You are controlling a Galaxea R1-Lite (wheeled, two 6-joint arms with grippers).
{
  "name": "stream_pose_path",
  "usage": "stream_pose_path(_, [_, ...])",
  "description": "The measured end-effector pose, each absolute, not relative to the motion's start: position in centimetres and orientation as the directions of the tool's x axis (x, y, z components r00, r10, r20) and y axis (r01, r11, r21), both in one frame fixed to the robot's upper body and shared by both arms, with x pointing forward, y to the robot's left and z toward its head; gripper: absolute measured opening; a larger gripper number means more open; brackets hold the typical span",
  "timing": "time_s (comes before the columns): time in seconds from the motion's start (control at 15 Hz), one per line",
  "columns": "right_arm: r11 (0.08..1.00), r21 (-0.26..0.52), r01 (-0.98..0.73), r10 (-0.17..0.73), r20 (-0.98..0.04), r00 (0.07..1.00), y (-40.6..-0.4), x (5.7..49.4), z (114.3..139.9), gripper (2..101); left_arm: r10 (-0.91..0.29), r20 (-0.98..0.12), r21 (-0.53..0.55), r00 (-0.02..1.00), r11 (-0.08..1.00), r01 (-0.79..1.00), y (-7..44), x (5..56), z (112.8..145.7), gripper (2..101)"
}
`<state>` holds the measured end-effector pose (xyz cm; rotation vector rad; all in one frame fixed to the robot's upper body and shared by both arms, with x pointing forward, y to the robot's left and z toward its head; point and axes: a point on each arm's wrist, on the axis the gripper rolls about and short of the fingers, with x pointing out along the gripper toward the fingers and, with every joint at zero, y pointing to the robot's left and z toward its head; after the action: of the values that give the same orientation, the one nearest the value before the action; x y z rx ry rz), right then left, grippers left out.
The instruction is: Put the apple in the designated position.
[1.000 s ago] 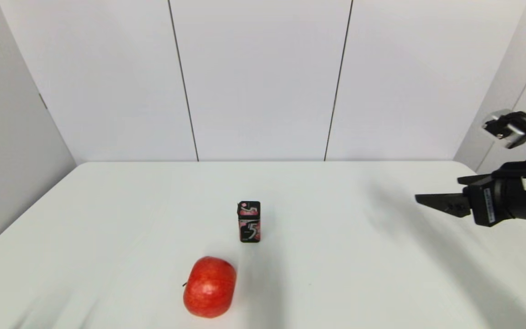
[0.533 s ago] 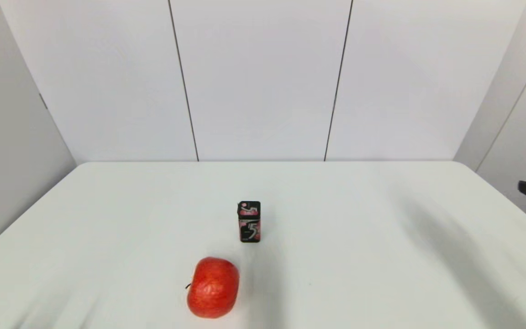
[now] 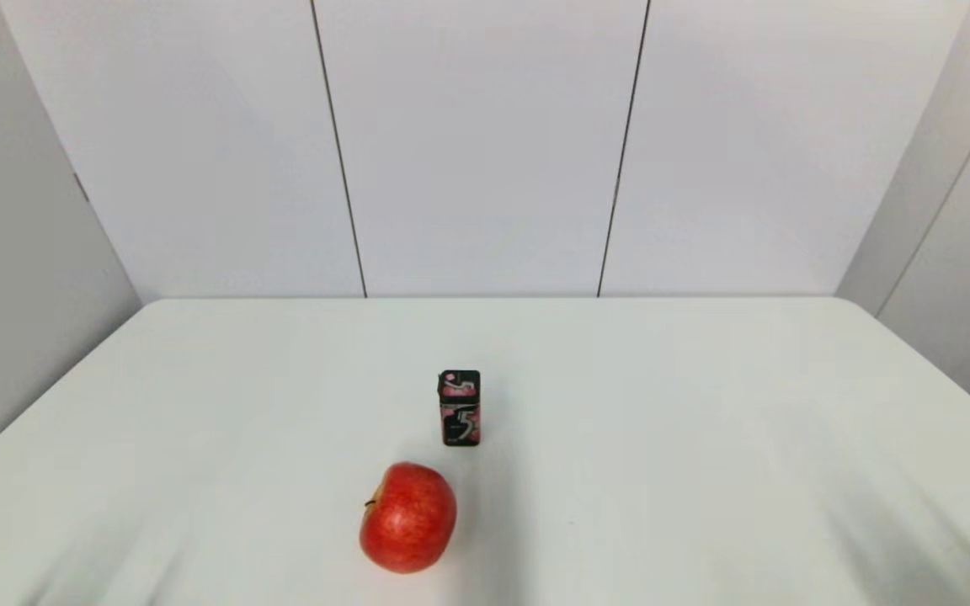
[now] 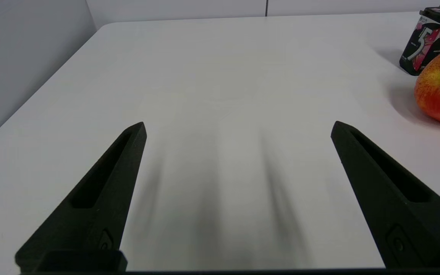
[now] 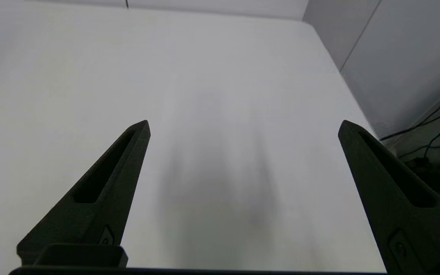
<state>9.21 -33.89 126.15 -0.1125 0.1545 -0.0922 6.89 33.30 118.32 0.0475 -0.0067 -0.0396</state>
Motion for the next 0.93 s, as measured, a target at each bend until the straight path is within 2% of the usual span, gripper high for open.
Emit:
stream_pose_path(0.2, [0.992, -0.112, 0.056, -0.069, -0.119, 0.991, -33.8, 8.8, 121.5, 97.3, -0.040, 0.006, 0.047, 0.999, 0.998, 0.039, 33.3, 6.9, 118.3, 97.9])
stream_pose_path(0.4, [0.995, -0.093, -0.021, 0.016, -0.061, 0.998, -33.6, 7.8, 119.2, 97.3, -0.040, 0.006, 0.048, 0.999, 0.998, 0.039, 33.3, 6.9, 118.3, 97.9])
stream_pose_path(0.67, [1.000, 0.019, 0.005, -0.005, 0.016, 1.000, -33.7, 7.1, 118.7, 97.3, -0.040, 0.006, 0.047, 0.999, 0.998, 0.039, 33.3, 6.9, 118.3, 97.9])
stream_pose_path(0.93, [0.999, 0.031, 0.007, -0.008, 0.035, 0.999, -33.7, 6.9, 118.6, 97.3, -0.039, 0.006, 0.048, 0.999, 0.998, 0.039, 33.3, 6.9, 118.3, 97.9])
